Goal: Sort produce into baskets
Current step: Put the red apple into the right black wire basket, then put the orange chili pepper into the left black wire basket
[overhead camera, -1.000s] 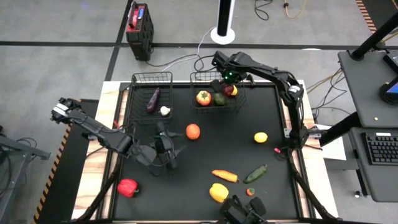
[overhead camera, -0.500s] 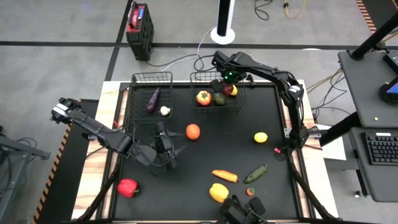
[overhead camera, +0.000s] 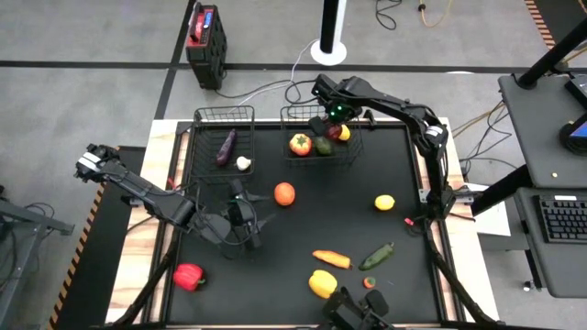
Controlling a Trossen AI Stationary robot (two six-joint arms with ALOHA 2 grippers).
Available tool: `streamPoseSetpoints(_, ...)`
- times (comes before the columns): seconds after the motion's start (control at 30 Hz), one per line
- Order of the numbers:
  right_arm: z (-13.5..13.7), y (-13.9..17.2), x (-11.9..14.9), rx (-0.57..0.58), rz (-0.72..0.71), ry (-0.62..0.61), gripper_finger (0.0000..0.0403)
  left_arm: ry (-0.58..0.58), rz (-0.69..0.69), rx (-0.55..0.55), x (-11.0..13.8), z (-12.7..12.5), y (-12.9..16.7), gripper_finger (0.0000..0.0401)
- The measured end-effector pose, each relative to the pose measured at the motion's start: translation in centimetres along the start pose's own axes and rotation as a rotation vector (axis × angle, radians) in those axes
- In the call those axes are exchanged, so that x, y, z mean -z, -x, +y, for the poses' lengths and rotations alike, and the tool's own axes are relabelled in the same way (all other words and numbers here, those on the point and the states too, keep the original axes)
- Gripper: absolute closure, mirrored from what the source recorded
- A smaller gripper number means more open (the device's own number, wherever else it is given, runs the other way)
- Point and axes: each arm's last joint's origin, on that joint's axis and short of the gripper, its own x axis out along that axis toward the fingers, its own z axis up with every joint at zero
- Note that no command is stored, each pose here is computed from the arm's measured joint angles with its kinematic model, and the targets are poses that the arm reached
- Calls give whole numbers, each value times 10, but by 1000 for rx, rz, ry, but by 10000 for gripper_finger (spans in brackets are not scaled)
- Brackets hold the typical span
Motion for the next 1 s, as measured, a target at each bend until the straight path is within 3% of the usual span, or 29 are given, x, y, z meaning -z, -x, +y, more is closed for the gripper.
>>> streamPoseSetpoints(0.37,2,0,-3,-18,-34,2,49,-1,1,0,0,0,0,189)
streamPoseSetpoints(0.67,10,2,-11,-225,-73,38,32,6,24,-4,3,0,0,189)
streamPoseSetpoints(1.0,11,9,-12,-243,-88,53,33,17,31,-6,4,1,0,189)
